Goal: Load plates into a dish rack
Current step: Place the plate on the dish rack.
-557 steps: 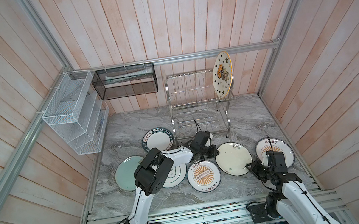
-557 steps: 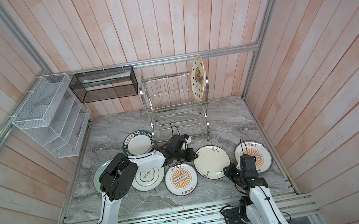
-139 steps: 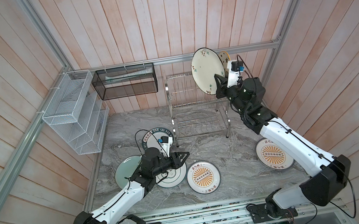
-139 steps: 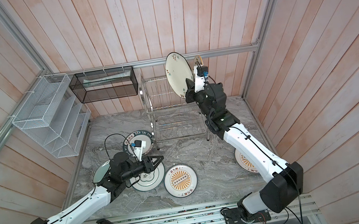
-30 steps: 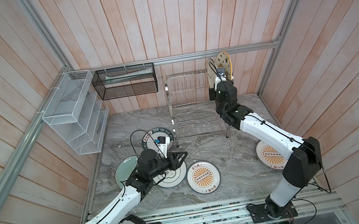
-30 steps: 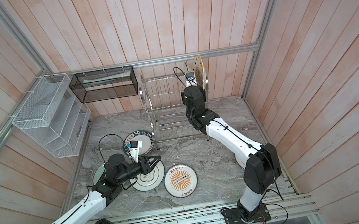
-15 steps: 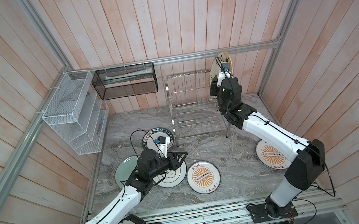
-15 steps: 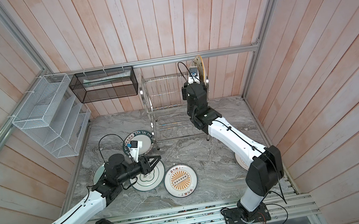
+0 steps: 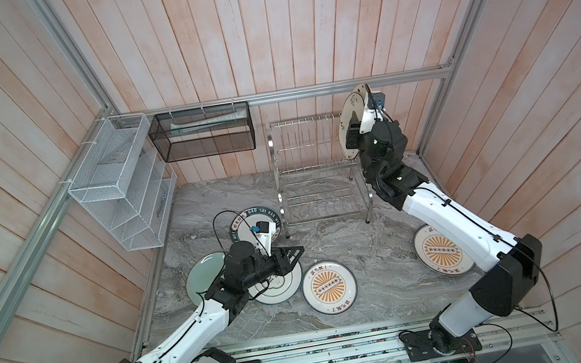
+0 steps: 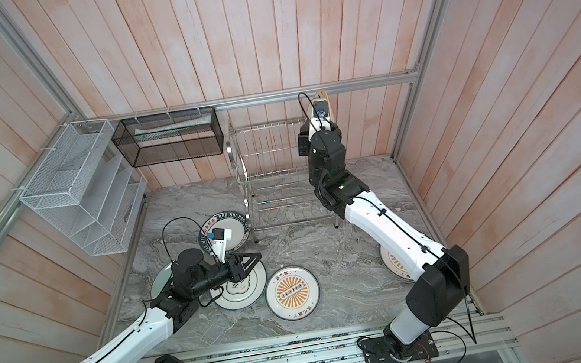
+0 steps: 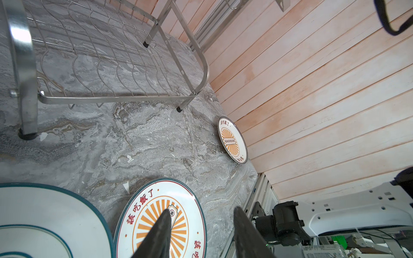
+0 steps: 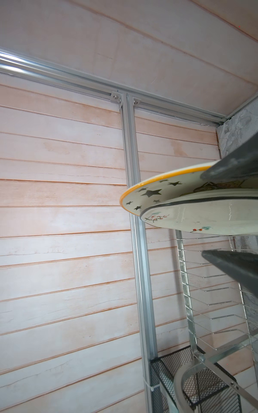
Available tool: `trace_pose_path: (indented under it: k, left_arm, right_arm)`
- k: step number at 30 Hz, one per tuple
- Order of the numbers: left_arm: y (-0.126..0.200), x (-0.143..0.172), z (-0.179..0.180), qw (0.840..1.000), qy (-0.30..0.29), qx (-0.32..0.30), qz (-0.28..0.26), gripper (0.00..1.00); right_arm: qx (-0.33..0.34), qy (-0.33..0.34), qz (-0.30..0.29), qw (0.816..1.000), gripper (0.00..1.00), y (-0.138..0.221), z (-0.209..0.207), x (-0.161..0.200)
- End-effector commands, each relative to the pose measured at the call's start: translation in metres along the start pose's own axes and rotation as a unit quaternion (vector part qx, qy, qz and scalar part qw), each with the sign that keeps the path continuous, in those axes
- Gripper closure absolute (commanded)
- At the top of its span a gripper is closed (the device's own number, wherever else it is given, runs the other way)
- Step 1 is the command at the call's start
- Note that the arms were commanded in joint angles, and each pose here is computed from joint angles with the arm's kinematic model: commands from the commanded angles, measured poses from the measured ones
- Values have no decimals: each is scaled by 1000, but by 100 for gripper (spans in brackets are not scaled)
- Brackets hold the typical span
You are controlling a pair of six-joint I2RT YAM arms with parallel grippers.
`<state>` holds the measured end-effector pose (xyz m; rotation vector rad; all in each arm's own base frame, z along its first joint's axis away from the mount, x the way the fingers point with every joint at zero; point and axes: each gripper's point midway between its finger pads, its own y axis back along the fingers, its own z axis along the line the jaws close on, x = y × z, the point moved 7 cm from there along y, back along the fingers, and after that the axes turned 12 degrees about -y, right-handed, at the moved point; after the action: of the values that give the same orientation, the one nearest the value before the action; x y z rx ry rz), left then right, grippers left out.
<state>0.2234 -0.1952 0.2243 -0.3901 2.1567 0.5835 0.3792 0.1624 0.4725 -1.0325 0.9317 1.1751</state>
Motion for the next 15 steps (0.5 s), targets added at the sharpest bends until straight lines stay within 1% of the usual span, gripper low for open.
trace_pose_path:
  k: [1, 4, 9, 14, 15]
  left_arm:
    - [-2, -3, 0, 1000, -9, 0, -4, 53]
    - [-3, -4, 0, 1000, -8, -5, -5, 53]
    - [-4, -8, 0, 1000, -8, -6, -10, 53]
    - [-3, -12, 0, 1000, -11, -13, -16, 53]
    - [-2, -13, 0, 1000, -12, -15, -18, 53]
  right_arm:
    - [-25, -18, -29, 999, 49, 13, 2, -28]
    - [-40, -22, -36, 998, 48, 23, 0, -39]
    - [-87, -25, -50, 995, 42, 43, -4, -54]
    - [-121, -17, -50, 991, 38, 60, -10, -60]
    - [-136, -12, -47, 989, 38, 63, -10, -60]
